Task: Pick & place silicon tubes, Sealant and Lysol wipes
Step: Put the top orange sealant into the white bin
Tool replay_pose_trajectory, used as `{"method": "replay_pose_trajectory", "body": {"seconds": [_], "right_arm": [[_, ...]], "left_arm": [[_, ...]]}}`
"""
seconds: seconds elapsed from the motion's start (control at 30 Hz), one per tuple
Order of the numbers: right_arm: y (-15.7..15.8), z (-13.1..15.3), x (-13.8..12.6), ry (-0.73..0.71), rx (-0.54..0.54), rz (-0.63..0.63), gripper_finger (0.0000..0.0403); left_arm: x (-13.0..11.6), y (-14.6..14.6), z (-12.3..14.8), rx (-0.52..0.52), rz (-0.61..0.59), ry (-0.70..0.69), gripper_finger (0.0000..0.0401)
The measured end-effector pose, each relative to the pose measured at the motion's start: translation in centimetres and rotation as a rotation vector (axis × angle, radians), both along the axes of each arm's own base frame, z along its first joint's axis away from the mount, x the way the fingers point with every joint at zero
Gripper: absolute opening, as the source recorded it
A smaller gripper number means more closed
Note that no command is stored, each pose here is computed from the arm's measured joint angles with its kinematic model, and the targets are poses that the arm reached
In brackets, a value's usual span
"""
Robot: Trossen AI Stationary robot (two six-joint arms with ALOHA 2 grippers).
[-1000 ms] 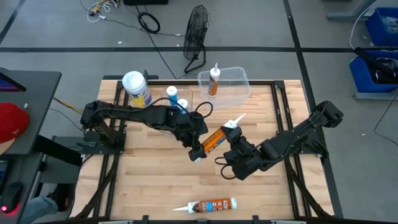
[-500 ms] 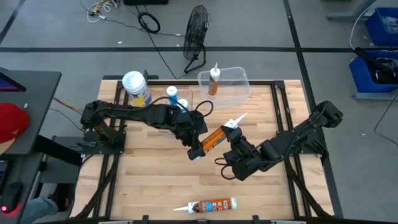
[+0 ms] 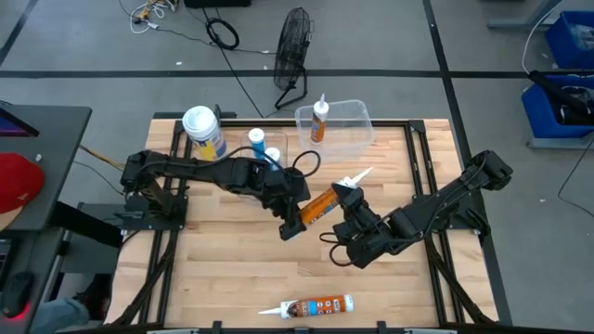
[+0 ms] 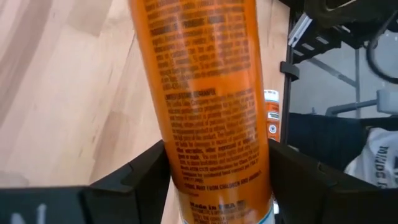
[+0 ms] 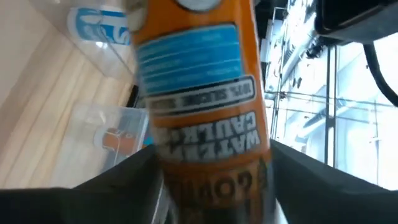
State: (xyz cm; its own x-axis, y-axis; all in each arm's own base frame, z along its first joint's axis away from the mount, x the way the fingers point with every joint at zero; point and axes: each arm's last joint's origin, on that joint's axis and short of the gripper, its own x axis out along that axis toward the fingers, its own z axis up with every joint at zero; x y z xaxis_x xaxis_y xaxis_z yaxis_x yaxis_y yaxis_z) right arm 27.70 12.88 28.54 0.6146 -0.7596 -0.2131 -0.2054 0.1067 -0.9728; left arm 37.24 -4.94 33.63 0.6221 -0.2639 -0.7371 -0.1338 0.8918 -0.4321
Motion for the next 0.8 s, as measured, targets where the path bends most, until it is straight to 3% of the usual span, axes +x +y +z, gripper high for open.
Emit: {"method": "replay_pose_trajectory", "body": {"seconds": [0.3,0.8], "right_arm": [[0.1,0.2,-0.3,-0.008,-0.061,-0.026,0.0342],[2.4,-0.1,-2.1,-0.123,0.018,0.017,0.0350]], "left_arm": [[0.1,-0.2,0.0,0.055,-0.031,-0.026,0.0235],[0.0,-0.1,0.0,0.090,-0.065,-0.035,0.0235]]}}
